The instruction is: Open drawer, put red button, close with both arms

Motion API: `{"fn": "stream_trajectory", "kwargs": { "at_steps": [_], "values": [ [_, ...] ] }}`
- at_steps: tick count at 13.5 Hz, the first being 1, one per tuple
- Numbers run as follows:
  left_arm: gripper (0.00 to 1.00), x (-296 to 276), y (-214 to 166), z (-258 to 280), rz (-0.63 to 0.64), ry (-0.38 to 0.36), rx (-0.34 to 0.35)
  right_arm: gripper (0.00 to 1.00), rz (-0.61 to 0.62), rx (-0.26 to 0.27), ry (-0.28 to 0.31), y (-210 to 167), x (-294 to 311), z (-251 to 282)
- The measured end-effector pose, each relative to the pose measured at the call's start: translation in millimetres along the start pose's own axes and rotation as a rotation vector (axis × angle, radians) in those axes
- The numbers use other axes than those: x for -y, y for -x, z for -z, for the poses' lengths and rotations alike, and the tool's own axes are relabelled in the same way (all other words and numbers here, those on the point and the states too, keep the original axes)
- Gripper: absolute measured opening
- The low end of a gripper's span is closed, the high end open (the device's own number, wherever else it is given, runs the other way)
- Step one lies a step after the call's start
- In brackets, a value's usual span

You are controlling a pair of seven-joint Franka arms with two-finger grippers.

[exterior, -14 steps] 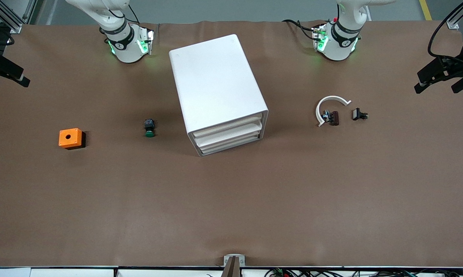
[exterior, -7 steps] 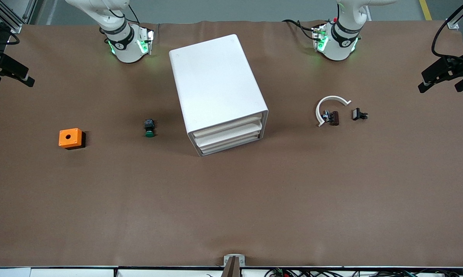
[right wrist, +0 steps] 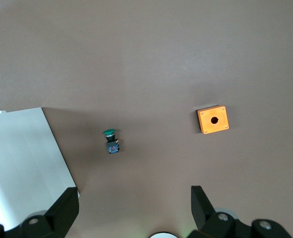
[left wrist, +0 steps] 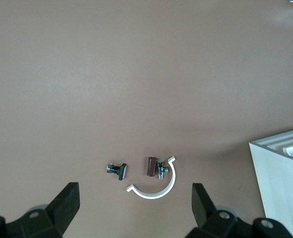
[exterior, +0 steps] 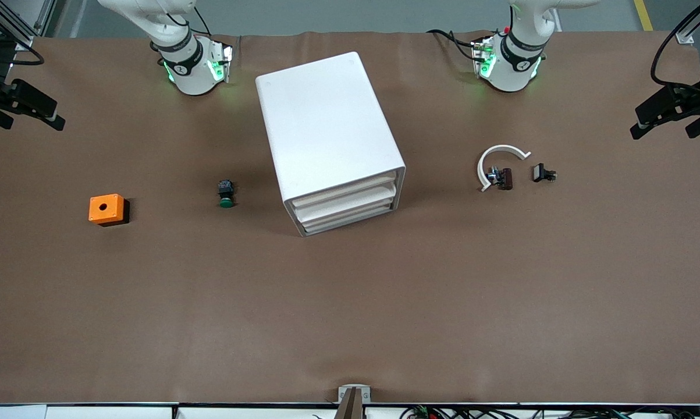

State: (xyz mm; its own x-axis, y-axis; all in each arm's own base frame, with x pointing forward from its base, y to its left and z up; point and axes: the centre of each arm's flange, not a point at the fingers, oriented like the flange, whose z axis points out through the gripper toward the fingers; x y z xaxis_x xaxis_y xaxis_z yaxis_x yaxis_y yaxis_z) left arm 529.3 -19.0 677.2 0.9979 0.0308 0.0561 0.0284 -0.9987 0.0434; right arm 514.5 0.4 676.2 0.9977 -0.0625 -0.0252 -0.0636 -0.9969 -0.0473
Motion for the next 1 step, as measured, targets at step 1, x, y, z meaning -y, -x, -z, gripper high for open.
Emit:
{"fn": "stream_trajectory", "kwargs": {
  "at_steps": [1],
  "values": [
    [1.0, -1.1, 0.4, -0.3, -0.002, 0.0, 0.003, 1.0, 0.0, -0.001, -0.001, -0.1, -0.2, 0.1]
  ]
}}
